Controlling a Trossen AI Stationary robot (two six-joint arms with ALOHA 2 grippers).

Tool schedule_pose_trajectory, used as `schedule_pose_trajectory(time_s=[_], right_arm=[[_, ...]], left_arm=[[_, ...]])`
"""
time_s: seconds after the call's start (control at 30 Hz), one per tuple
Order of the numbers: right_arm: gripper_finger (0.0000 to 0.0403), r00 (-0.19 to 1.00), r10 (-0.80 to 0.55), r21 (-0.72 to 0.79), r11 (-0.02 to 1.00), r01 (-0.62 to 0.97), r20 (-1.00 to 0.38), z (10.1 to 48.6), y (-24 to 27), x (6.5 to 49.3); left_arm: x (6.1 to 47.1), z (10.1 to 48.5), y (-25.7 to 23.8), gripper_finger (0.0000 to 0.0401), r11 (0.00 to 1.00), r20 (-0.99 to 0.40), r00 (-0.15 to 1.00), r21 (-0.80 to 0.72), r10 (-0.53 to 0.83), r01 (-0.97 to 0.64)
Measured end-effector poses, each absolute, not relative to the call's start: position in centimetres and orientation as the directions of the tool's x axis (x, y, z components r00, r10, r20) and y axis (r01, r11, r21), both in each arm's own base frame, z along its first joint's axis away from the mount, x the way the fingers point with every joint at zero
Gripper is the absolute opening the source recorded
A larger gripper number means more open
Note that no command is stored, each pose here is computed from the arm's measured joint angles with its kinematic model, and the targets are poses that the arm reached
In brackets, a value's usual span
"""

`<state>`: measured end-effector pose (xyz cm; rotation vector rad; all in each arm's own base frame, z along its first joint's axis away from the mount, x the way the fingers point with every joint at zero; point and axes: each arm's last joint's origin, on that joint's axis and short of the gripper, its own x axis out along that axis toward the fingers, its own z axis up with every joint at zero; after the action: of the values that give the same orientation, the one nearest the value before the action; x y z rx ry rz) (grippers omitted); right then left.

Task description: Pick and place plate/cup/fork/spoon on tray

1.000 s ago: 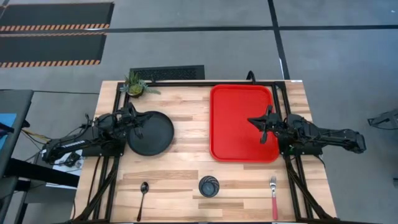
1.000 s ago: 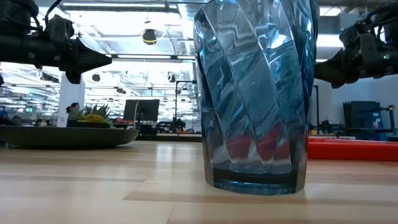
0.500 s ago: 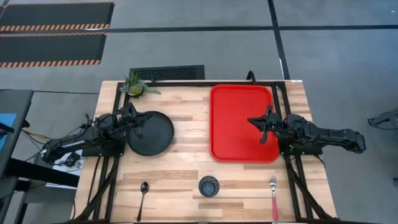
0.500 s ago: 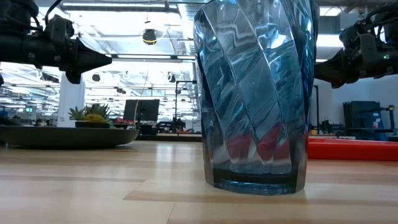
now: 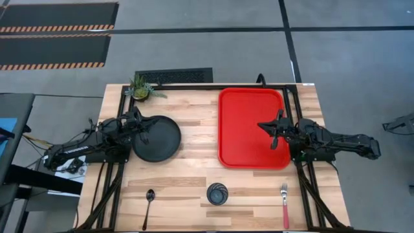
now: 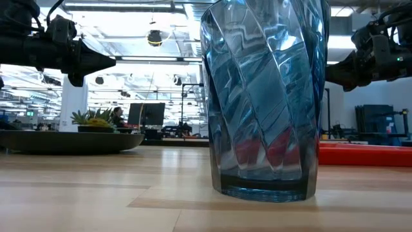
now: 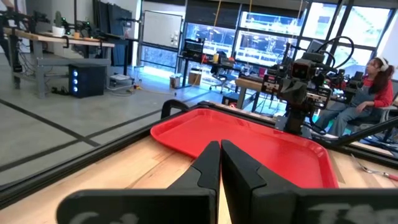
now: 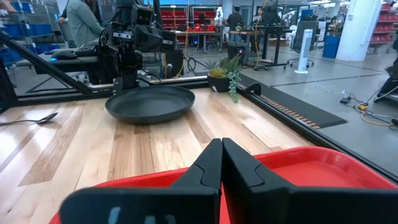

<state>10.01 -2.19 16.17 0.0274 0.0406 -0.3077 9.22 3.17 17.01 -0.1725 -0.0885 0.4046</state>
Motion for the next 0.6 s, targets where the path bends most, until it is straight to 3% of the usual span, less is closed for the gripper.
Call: schedule_pose_trajectory(time_s=[0.47, 0.6], right_arm=[[0.0026, 0.946, -0.322, 0.018, 0.946, 0.322, -0.020, 16.4, -2.3, 10.0], [0.0026, 0.943, -0.323, 0.133, 0.941, 0.311, 0.076, 17.3, -2.3, 10.0]], left_arm=[[9.2, 17.1, 3.2, 0.0000, 0.903, 0.060, 0.910, -0.170, 0.409, -0.395], [9.2, 17.1, 3.2, 0.0000, 0.887, 0.060, 0.910, -0.258, 0.410, -0.383]])
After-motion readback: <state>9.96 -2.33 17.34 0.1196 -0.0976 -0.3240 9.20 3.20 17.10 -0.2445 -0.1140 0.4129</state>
